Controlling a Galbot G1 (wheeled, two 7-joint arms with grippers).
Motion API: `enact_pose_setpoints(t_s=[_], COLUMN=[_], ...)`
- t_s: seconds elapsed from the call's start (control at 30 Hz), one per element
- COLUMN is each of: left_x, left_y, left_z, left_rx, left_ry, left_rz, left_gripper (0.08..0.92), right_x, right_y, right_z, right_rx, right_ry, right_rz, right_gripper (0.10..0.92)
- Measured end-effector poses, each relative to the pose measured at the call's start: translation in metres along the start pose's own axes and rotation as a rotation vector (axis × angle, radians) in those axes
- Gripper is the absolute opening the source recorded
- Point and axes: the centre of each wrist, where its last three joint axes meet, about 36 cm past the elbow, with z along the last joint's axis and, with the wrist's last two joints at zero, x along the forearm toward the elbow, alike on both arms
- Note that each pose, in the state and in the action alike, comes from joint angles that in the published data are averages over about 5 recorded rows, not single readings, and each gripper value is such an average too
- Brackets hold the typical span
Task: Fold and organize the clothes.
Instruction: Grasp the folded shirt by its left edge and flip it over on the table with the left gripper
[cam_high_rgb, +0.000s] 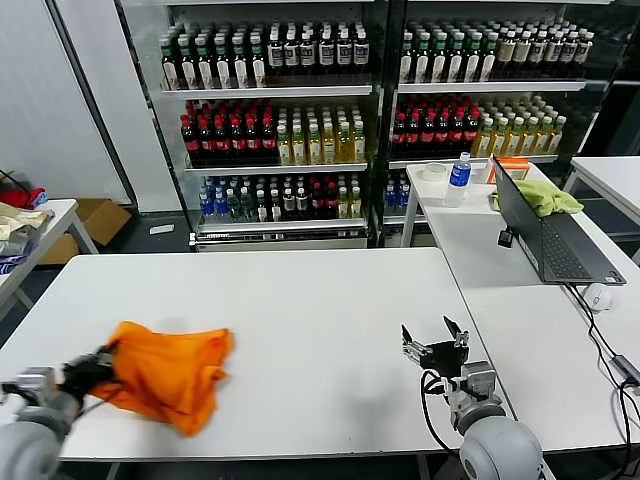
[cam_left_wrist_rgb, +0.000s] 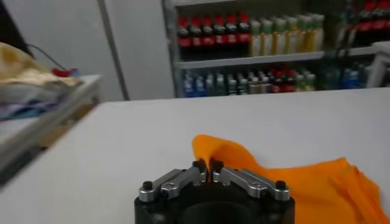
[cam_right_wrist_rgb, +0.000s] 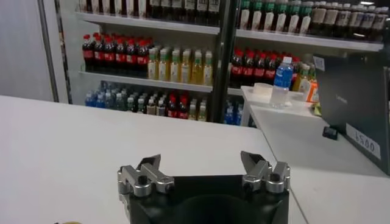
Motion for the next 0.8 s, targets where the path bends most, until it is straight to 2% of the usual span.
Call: enact_pose_setpoints(t_s=[0.2, 0.3, 0.37, 0.5, 0.7, 0.8], left_x=[0.007, 0.013, 0.018, 0.026, 0.043, 0.050], left_y=[0.062, 0.068, 0.061, 0.020, -0.070, -0.107], left_z=[-0.032, -0.044, -0.050, -0.054, -0.032, -0.022], left_rx=[-0.042, -0.046, -0.044, -0.034, 0.018, 0.047], left_ry=[-0.018, -0.034, -0.047, -0.074, -0.085, -0.097], left_rz=[-0.097, -0.100, -0.080, 0.009, 0.253, 0.355], left_gripper=[0.104, 0.104, 0.104, 0.104, 0.104, 0.104], right_x=[-0.001, -0.001, 0.000, 0.003, 0.007, 0.008], right_y=[0.001, 0.002, 0.002, 0.003, 0.001, 0.001], right_z=[-0.001, -0.001, -0.001, -0.002, -0.001, -0.003], right_rx=[0.000, 0.001, 0.003, 0.006, 0.015, 0.017], right_ry=[-0.004, -0.004, -0.003, 0.001, 0.006, 0.004], right_rz=[-0.003, -0.003, -0.003, 0.000, 0.011, 0.011], right_gripper=[0.823, 0.823, 0.823, 0.823, 0.823, 0.823])
